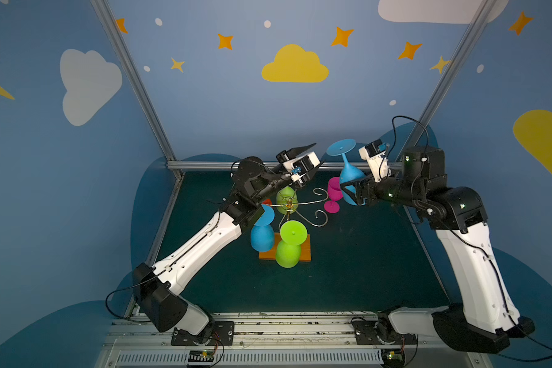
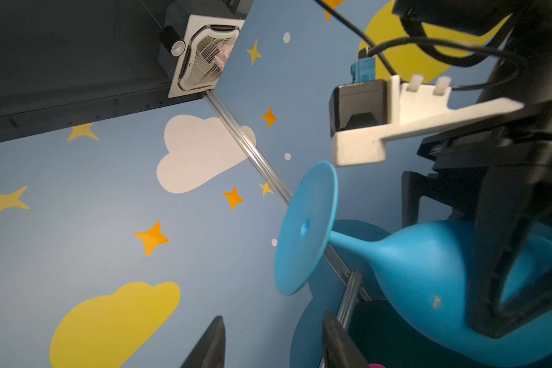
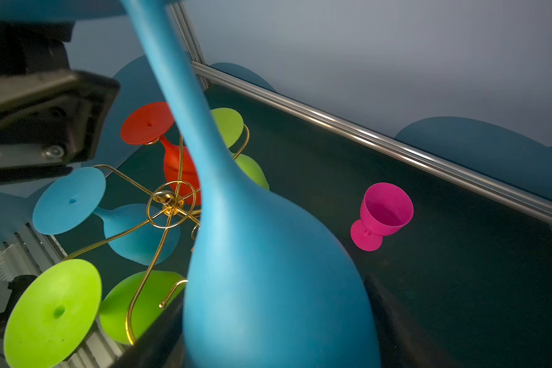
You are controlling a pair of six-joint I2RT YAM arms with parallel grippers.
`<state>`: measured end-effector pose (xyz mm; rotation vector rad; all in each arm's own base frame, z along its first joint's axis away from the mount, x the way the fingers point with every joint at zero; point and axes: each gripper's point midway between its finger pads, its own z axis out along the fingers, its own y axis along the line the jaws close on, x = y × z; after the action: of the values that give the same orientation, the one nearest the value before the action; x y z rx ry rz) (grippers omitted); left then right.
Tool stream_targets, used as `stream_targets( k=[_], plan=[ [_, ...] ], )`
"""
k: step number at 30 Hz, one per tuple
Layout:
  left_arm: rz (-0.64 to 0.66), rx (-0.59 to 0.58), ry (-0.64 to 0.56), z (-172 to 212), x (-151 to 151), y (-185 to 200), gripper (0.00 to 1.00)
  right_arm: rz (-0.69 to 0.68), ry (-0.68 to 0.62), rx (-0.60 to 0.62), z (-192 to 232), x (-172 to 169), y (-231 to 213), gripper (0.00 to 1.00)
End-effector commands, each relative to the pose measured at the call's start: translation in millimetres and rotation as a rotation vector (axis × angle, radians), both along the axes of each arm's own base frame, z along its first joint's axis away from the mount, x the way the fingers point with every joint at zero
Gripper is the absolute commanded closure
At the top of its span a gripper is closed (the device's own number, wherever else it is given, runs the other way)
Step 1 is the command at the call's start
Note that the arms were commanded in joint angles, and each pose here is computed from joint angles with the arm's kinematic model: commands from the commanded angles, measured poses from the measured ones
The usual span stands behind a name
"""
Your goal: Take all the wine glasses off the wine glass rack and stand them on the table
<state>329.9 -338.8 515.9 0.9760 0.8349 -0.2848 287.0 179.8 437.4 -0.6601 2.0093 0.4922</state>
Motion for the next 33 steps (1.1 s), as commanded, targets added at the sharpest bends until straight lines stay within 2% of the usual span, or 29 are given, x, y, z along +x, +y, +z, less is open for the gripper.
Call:
stream_targets(
  k=[1,9,15,16,20,25,27,31,33],
  plan=[
    [-0.018,-0.003,-0.036,7.7,-9.0,0.5,0.51,0.027,-0.002,0.025,9.0,-3.9,7.2,0.78],
    [-0.019,-0.011,-0.054,13.7,-7.2,-2.0,0.51,0.061,0.031,0.009,-0.5,-4.1,19.2,0.80],
    [-0.023,0.001,-0.043,8.0,-3.6,-5.5,0.56,0.082,0.045,-0.003,-5.1,-7.4,25.9,0.81],
    [-0.024,0.001,-0.044,8.0,-3.5,-5.8,0.58,0.083,0.048,-0.003,-5.6,-8.0,26.4,0.81],
    [-0.032,0.006,-0.034,5.0,-2.9,-8.3,0.79,0.089,0.055,-0.012,-9.2,-9.0,29.1,0.81],
    [-0.027,0.003,-0.037,5.5,-2.2,-7.8,0.82,0.097,0.064,-0.015,-12.3,-10.1,32.0,0.79],
    [-0.022,0.000,-0.038,5.7,-1.9,-7.0,0.84,0.099,0.059,-0.011,-11.2,-10.6,32.9,0.74],
    [0.000,-0.010,-0.027,5.6,0.3,-3.4,0.94,0.100,0.020,0.022,-0.8,-13.6,32.2,0.33],
    [0.013,-0.022,-0.004,3.5,2.8,-1.0,0.97,0.097,-0.015,0.049,7.6,-14.8,31.6,0.22]
  ],
)
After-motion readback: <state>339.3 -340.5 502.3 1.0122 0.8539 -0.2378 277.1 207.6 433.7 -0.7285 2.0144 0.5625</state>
